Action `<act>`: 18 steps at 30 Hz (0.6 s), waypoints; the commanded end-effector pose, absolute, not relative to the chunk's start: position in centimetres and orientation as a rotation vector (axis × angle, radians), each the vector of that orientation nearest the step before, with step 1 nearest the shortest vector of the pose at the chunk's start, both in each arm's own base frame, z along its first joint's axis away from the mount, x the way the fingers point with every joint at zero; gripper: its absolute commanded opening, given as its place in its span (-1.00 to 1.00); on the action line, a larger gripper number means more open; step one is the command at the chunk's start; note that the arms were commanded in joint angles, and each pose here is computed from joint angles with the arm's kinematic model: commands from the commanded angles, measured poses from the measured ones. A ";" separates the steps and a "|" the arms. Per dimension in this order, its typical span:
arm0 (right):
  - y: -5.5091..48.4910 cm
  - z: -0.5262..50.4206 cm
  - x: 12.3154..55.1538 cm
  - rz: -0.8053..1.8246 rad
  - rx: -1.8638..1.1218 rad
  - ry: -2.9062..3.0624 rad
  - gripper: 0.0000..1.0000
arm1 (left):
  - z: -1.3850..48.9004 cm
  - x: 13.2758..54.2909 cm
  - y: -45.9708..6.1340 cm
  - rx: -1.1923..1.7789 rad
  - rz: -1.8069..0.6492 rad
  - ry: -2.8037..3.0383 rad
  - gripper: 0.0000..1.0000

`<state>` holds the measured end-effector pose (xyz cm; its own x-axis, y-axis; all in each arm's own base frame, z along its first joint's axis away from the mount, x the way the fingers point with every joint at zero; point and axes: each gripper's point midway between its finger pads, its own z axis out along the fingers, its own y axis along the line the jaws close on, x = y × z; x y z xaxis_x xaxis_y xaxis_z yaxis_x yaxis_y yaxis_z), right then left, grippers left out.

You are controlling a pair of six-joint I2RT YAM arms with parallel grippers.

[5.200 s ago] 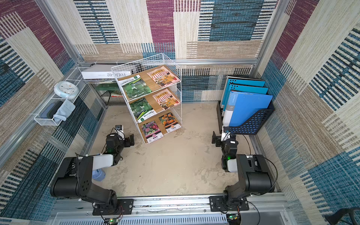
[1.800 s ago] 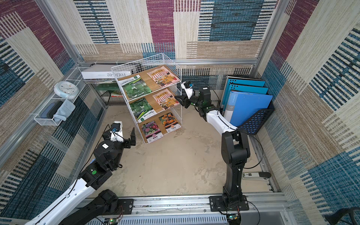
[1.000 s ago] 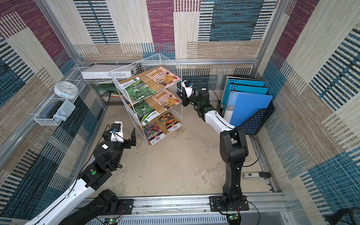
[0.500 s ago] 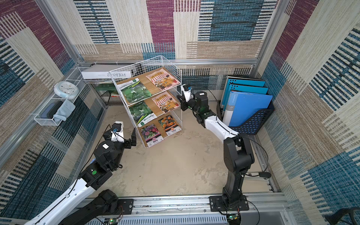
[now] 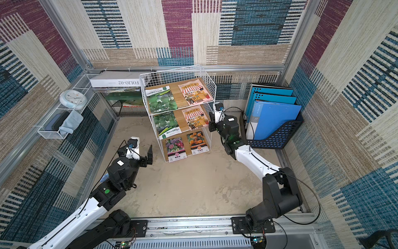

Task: Take the seed bag off the shelf
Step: Adjust the shelf at the center of the board.

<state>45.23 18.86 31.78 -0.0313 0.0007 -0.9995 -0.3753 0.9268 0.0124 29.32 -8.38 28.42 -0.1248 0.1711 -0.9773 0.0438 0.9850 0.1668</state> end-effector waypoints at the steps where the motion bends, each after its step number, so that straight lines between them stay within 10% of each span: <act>1: 14.3 35.5 44.8 0.206 -0.025 1.457 -1.00 | 29.0 29.5 -8.7 0.144 0.080 1.664 0.99; 18: 13.6 35.0 45.7 0.127 0.003 1.466 -1.00 | 28.0 29.7 -8.7 0.146 0.087 1.677 0.99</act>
